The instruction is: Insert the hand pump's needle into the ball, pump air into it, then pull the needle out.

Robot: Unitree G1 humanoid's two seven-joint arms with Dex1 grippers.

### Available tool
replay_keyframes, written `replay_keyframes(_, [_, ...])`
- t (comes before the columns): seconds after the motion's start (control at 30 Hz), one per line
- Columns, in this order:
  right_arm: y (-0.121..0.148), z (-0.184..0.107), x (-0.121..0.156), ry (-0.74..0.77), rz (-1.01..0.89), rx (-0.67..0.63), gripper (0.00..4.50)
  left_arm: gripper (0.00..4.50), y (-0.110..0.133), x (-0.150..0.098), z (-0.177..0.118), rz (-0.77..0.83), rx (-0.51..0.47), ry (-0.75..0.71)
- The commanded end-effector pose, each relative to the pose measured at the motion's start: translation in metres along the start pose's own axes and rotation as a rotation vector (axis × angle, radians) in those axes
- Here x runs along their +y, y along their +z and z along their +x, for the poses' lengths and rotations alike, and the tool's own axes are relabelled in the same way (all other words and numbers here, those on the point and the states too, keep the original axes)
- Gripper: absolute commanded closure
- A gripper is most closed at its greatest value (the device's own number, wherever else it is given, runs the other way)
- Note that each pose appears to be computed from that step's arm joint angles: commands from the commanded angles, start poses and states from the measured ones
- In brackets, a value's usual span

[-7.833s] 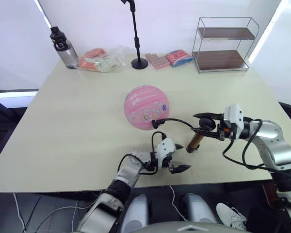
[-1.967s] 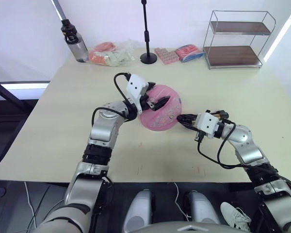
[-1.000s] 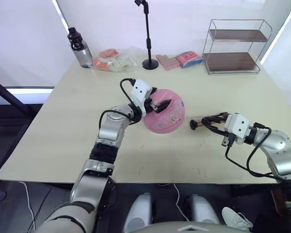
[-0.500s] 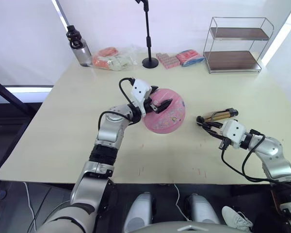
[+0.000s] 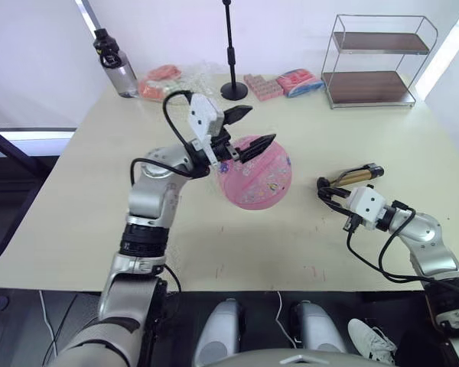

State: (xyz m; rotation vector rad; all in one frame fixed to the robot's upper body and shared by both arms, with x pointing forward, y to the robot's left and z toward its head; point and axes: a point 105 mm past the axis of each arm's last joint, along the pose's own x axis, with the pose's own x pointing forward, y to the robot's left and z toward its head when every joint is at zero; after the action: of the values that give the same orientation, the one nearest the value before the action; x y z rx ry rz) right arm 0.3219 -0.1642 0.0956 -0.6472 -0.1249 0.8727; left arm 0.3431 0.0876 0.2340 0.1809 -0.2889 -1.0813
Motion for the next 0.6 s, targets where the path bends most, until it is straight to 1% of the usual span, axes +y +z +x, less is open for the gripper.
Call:
replay_keyframes(0.03, [0.004, -0.006, -0.013, -0.049, -0.001, -0.023, 4.08, 0.0, 0.016, -0.013, -0.023, 0.021, -0.01, -0.103])
replay_keyframes(0.13, [0.002, -0.008, -0.014, -0.048, 0.01, -0.023, 4.08, 0.0, 0.011, -0.016, -0.042, 0.019, 0.024, -0.131])
replay_keyframes(0.23, [0.0, -0.01, -0.014, -0.03, 0.052, -0.03, 4.08, 0.0, 0.002, -0.015, -0.067, 0.017, 0.09, -0.147])
replay_keyframes(0.33, [-0.003, -0.012, -0.018, -0.04, 0.076, -0.029, 4.08, 0.0, 0.001, -0.014, -0.089, -0.006, 0.112, -0.146])
replay_keyframes(0.4, [-0.005, -0.013, -0.02, -0.049, 0.073, -0.023, 4.08, 0.0, -0.002, -0.014, -0.103, -0.021, 0.129, -0.14])
replay_keyframes(0.47, [-0.007, -0.016, -0.022, -0.062, 0.065, -0.016, 4.08, 0.0, -0.008, -0.017, -0.123, -0.032, 0.172, -0.131])
replay_keyframes(0.6, [-0.011, -0.02, -0.025, -0.07, 0.064, -0.003, 4.08, 0.0, -0.012, -0.017, -0.148, -0.038, 0.199, -0.081])
